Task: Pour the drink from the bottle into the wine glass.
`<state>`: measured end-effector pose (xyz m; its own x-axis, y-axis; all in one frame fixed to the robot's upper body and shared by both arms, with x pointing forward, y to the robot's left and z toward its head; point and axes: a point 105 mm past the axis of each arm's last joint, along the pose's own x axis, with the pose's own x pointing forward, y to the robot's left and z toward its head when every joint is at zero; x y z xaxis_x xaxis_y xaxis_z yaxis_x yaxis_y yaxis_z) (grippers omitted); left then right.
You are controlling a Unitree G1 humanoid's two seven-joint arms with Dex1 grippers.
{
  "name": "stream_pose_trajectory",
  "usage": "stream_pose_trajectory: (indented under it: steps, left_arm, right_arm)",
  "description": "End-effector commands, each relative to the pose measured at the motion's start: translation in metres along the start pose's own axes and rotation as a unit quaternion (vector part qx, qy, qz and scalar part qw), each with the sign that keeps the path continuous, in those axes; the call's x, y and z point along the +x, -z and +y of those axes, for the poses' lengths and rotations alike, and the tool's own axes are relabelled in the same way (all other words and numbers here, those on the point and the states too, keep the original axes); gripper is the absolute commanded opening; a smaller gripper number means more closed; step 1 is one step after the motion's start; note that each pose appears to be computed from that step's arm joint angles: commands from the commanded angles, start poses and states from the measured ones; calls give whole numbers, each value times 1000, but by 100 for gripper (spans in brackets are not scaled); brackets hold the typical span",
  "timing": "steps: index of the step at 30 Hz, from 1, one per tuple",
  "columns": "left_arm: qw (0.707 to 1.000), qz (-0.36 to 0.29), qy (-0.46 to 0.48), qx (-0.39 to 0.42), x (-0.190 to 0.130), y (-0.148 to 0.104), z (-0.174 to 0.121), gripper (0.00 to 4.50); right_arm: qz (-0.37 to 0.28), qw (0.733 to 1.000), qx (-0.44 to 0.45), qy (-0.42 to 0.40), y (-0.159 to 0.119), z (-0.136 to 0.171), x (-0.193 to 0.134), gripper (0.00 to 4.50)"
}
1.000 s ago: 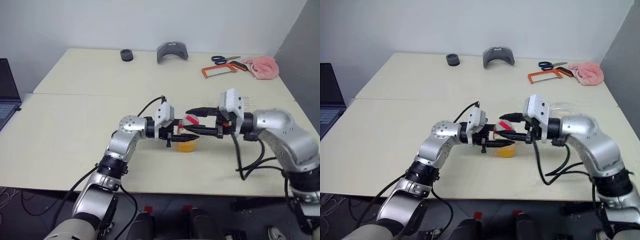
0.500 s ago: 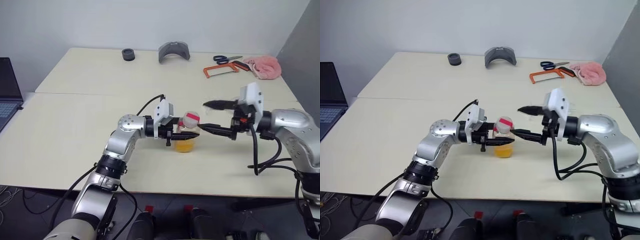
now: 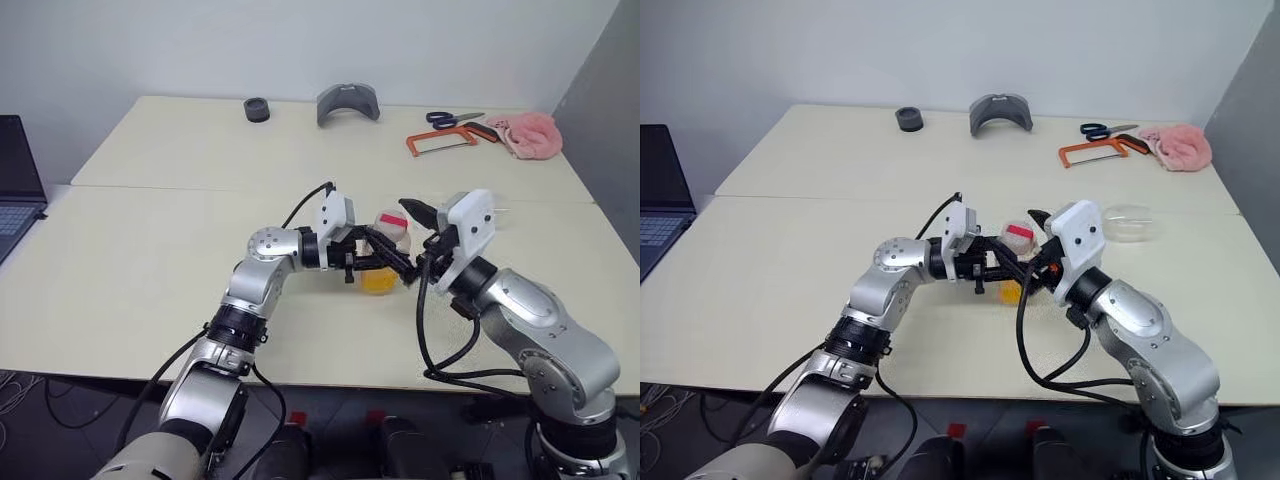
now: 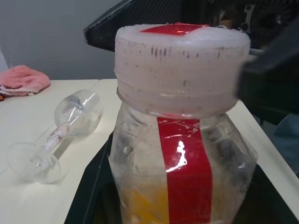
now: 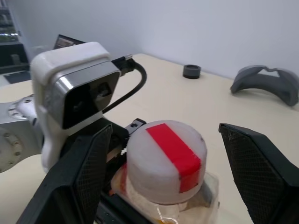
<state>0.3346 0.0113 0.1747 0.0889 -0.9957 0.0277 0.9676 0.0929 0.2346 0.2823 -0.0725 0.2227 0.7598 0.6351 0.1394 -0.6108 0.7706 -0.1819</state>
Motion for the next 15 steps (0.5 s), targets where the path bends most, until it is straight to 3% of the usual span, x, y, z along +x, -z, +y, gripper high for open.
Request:
stream_pose_trajectory:
  steps: [1, 2, 5, 9, 13, 15]
  left_arm:
    - [999, -19, 7, 33, 4, -17, 2, 177]
    - [999, -19, 7, 33, 4, -17, 2, 177]
    - [999, -17, 6, 33, 3, -15, 2, 177]
    - [999, -16, 5, 32, 2, -14, 1, 177]
    - [999, -16, 7, 33, 1, -14, 1, 177]
    - [999, -15, 17, 31, 1, -15, -1, 177]
  right_arm:
    - [-34, 999, -16, 8, -15, 0, 0, 390]
    - [-34, 999, -16, 8, -15, 0, 0, 390]
    - [-34, 999, -15, 1, -14, 1, -1, 330]
    - [-30, 999, -9, -20, -11, 6, -1, 195]
    - [-25, 997, -8, -71, -8, 15, -1, 183]
    - [-22, 990, -29, -137, -9, 21, -2, 183]
